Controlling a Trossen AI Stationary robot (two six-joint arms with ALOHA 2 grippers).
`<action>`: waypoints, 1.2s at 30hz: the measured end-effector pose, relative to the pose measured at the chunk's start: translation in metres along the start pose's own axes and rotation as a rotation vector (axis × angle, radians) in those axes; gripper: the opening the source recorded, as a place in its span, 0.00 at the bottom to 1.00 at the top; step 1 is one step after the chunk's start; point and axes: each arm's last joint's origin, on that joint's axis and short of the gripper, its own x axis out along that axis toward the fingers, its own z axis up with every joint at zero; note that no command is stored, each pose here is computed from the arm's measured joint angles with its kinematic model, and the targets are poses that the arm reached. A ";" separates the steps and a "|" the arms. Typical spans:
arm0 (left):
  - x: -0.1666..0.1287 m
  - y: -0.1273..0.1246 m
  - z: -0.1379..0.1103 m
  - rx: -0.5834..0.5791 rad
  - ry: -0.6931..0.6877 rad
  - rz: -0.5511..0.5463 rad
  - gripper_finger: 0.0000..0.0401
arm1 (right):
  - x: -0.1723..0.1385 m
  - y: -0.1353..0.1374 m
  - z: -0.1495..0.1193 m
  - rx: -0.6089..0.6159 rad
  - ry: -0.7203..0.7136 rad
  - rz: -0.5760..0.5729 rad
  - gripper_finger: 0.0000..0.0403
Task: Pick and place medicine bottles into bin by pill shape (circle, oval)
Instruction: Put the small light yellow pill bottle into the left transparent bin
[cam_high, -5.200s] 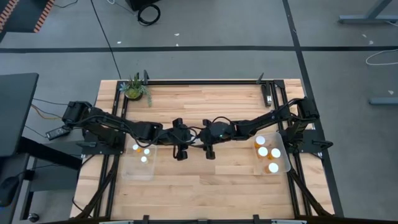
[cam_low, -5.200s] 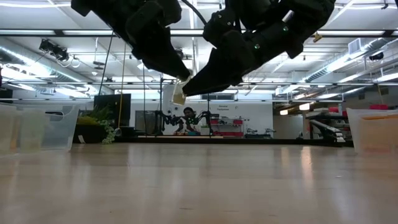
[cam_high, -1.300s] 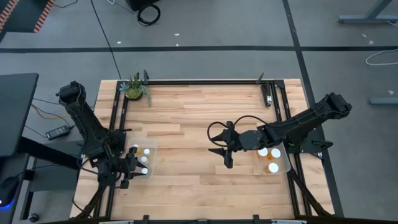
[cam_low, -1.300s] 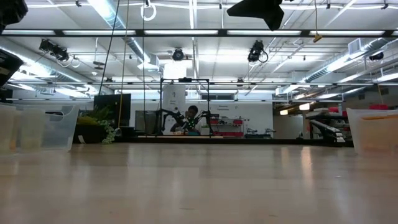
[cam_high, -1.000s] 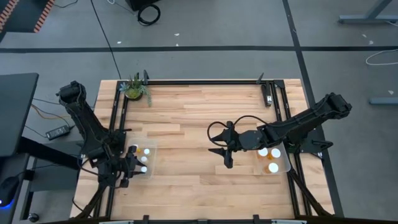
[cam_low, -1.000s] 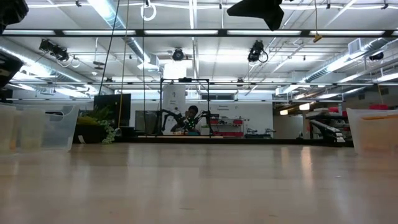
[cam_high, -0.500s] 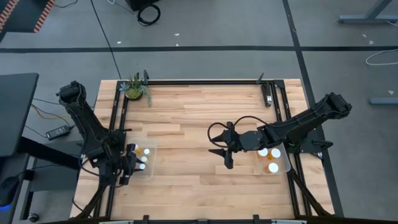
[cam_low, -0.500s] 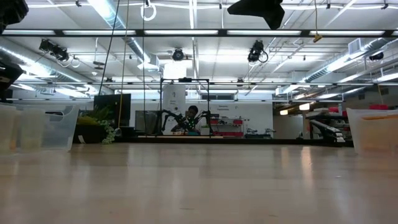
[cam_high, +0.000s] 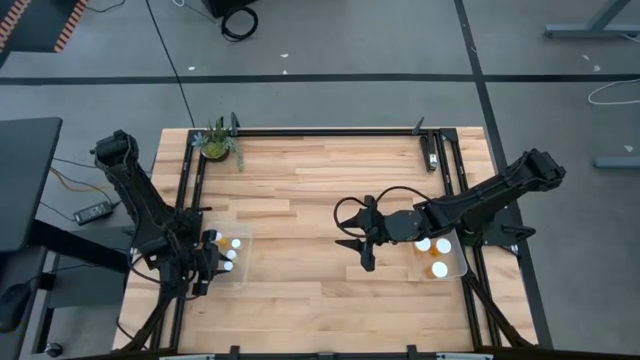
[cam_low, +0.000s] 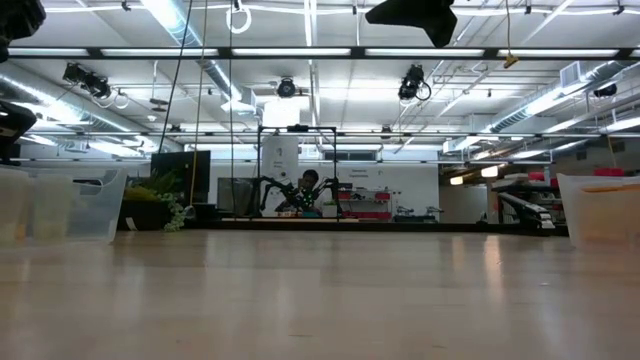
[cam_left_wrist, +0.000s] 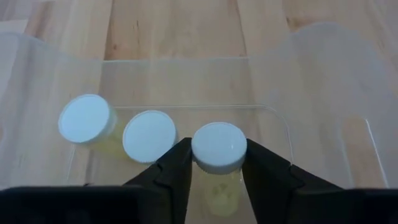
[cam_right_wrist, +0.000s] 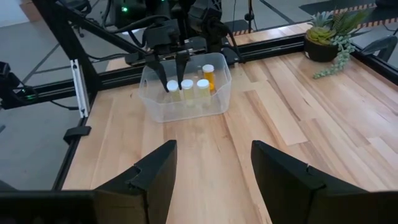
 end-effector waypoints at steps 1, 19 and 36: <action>0.000 0.000 0.000 -0.002 0.001 -0.003 0.34 | 0.000 0.000 0.000 0.000 0.000 0.000 0.53; -0.001 -0.007 0.008 0.045 -0.113 -0.025 0.33 | 0.000 0.001 0.001 0.001 -0.012 0.005 0.53; 0.006 -0.004 0.022 0.031 -0.175 0.016 0.33 | 0.000 0.001 0.001 0.002 -0.014 0.006 0.53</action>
